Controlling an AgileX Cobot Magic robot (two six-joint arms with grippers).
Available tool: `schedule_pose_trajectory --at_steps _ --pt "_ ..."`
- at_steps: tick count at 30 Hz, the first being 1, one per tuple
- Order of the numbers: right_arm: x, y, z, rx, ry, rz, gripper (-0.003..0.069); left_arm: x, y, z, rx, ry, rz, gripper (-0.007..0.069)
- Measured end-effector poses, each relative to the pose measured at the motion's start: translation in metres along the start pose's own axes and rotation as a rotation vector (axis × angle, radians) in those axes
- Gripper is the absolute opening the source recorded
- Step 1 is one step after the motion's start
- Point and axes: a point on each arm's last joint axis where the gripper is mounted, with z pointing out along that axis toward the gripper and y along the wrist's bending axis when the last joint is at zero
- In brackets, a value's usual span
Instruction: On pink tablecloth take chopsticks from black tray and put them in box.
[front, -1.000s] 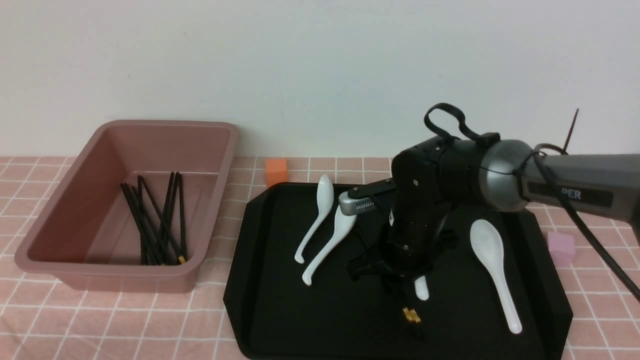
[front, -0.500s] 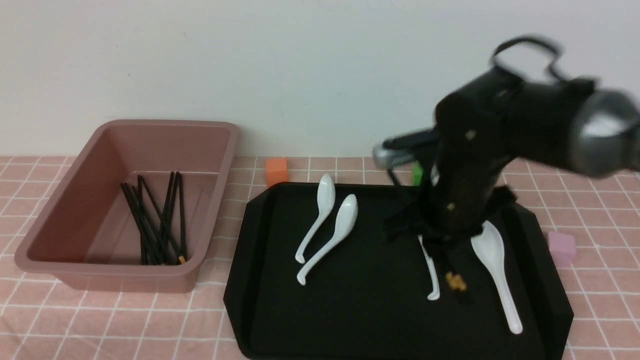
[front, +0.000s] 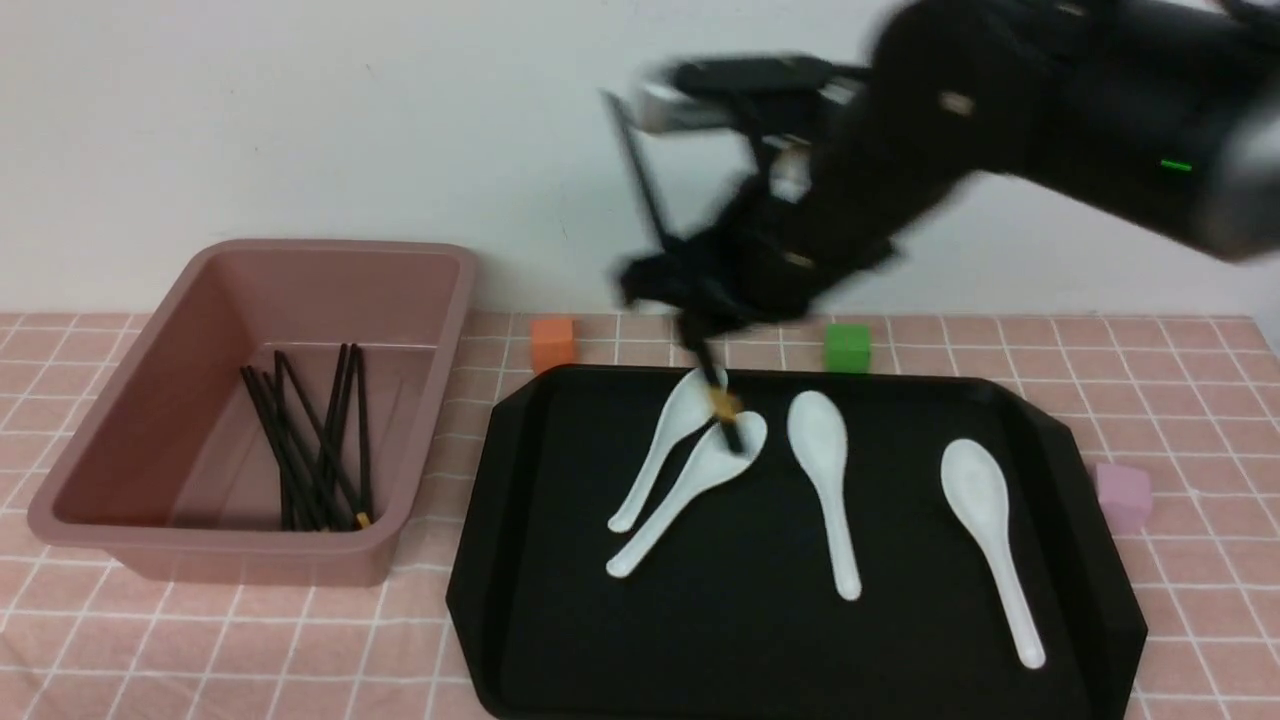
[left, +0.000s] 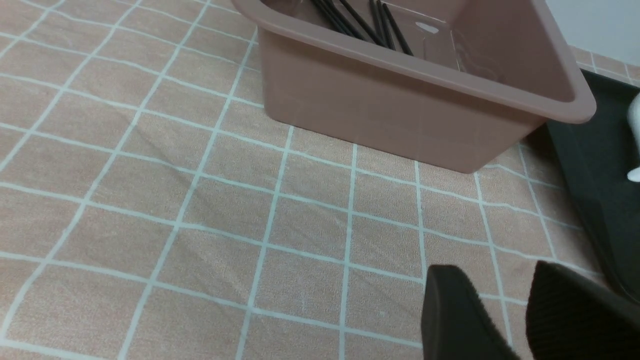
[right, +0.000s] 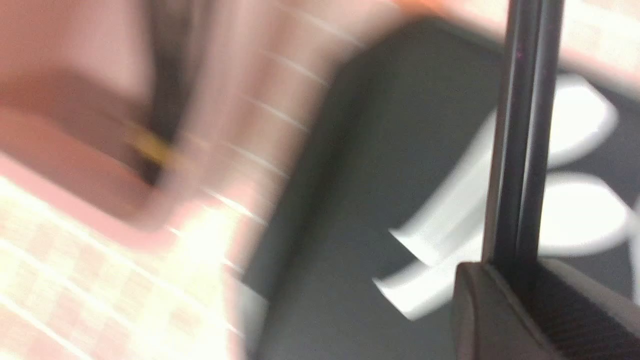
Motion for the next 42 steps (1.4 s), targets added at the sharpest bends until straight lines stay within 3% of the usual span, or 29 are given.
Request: schedule_pose_trajectory --at_steps 5,9,13,23,27,31,34,37,42 --pt "-0.033 0.052 0.042 -0.134 -0.091 -0.084 0.0135 0.0 0.0 0.0 0.0 0.0 0.0 0.0239" --pt "-0.044 0.078 0.072 -0.191 -0.149 -0.121 0.0135 0.0 0.0 0.0 0.0 0.0 0.0 0.0239" --pt "-0.045 0.089 0.098 -0.223 -0.18 -0.132 0.0135 0.0 0.0 0.0 0.0 0.0 0.0 0.0239" --pt "-0.024 0.08 0.172 -0.22 -0.203 -0.113 0.0141 0.0 0.0 0.0 0.0 0.0 0.0 0.0239" --pt "-0.023 0.08 0.174 -0.221 -0.208 -0.11 0.0216 0.0 0.0 0.0 0.0 0.0 0.0 0.0239" --pt "-0.025 0.079 0.172 -0.216 -0.22 -0.115 0.0393 0.0 0.0 0.0 0.0 0.0 0.0 0.0239" --pt "-0.027 0.076 0.166 -0.201 -0.19 -0.118 0.0479 0.0 0.0 0.0 0.0 0.0 0.0 0.0239" --pt "-0.032 0.072 0.143 -0.176 -0.129 -0.124 0.0496 0.0 0.0 0.0 0.0 0.0 0.0 0.0239" --pt "-0.042 0.068 0.078 -0.135 -0.011 -0.153 0.0431 0.0 0.0 0.0 0.0 0.0 0.0 0.0239"
